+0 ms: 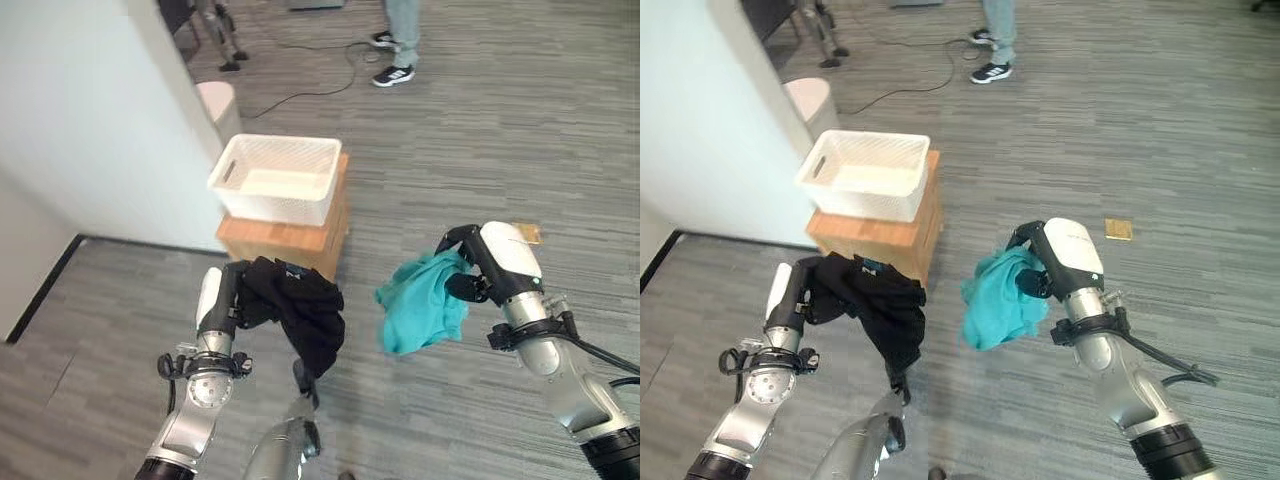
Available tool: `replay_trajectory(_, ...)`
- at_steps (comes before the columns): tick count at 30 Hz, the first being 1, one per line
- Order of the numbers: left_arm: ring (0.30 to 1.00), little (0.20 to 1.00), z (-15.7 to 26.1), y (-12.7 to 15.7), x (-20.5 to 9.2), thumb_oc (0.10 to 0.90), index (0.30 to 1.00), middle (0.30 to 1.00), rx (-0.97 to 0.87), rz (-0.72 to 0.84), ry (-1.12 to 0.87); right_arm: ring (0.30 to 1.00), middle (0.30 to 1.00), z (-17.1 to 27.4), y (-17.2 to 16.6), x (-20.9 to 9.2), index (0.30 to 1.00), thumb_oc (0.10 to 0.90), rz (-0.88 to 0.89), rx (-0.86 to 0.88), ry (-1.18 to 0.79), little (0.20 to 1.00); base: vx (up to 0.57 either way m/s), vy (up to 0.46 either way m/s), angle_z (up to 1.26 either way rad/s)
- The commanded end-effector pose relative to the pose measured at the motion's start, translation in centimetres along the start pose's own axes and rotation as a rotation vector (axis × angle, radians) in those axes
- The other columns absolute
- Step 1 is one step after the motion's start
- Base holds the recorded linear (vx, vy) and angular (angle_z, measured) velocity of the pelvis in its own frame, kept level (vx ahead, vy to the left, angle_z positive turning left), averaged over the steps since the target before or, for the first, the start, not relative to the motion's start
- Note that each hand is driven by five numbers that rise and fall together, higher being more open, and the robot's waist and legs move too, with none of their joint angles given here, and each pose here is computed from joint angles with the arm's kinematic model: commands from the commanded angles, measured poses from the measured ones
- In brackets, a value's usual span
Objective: Pick up bed clothes into laundry basket.
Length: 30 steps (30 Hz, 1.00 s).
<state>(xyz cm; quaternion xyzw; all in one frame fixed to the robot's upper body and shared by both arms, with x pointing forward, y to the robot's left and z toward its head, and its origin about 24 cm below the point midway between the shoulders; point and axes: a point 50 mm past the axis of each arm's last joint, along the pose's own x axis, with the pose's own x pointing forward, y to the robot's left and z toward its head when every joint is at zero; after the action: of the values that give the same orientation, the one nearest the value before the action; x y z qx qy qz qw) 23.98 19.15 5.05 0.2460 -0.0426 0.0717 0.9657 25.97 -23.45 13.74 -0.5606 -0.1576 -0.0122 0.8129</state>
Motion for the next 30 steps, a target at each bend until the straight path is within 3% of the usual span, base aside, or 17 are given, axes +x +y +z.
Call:
replay_trajectory(1, 0.300, 0.300, 5.9, 3.1, 1.3, 0.400, 0.300, 0.300, -0.078, 0.163, -0.314, 0.300, 0.300, 5.7, -6.9, 2.2, 0.300, 0.400, -0.355, -0.099, -0.318, 0.300, 0.46, -0.211, -0.71)
replay_trajectory(5, 0.300, 0.300, 5.4, 2.8, 1.8, 0.400, 0.300, 0.300, -0.068, 0.137, -0.298, 0.300, 0.300, 8.4, -8.2, 2.4, 0.300, 0.400, -0.471, -0.094, -0.437, 0.300, 0.39, -0.165, -0.31)
replay_trajectory(7, 0.300, 0.300, 5.6, 2.8, 1.8, 0.400, 0.300, 0.300, -0.073, 0.125, -0.311, 0.300, 0.300, 8.6, -8.5, 2.3, 0.300, 0.400, -0.477, -0.102, -0.452, 0.300, 0.25, -0.130, 0.53)
replay_trajectory(8, 0.300, 0.300, 5.1, 3.2, 1.8, 0.400, 0.300, 0.300, 0.009, 0.114, -0.288, 0.300, 0.300, 7.3, -8.1, 2.1, 0.300, 0.400, -0.466, -0.156, -0.399, 0.300, 0.24, -0.214, 0.49)
replay_trajectory(14, 0.300, 0.300, 5.6, 3.6, 1.0, 0.400, 0.300, 0.300, -0.116, 0.152, -0.320, 0.300, 0.300, 8.7, -9.0, 2.4, 0.300, 0.400, -0.516, -0.150, -0.456, 0.300, 0.17, -0.141, 1.18)
replay_trajectory(20, 0.300, 0.300, 5.4, 4.6, 1.0, 0.400, 0.300, 0.300, -0.152, 0.183, -0.312, 0.300, 0.300, 9.9, -10.3, 4.2, 0.300, 0.400, -0.515, -0.166, -0.508, 0.300, 0.08, -0.089, 0.27)
replay_trajectory(30, 0.300, 0.300, 5.2, 11.9, 2.2, 0.400, 0.300, 0.300, -0.094, 0.529, -0.334, 0.300, 0.300, 10.2, -10.6, 6.8, 0.300, 0.400, -0.452, -0.199, -0.488, 0.300, 0.04, -0.088, -0.06)
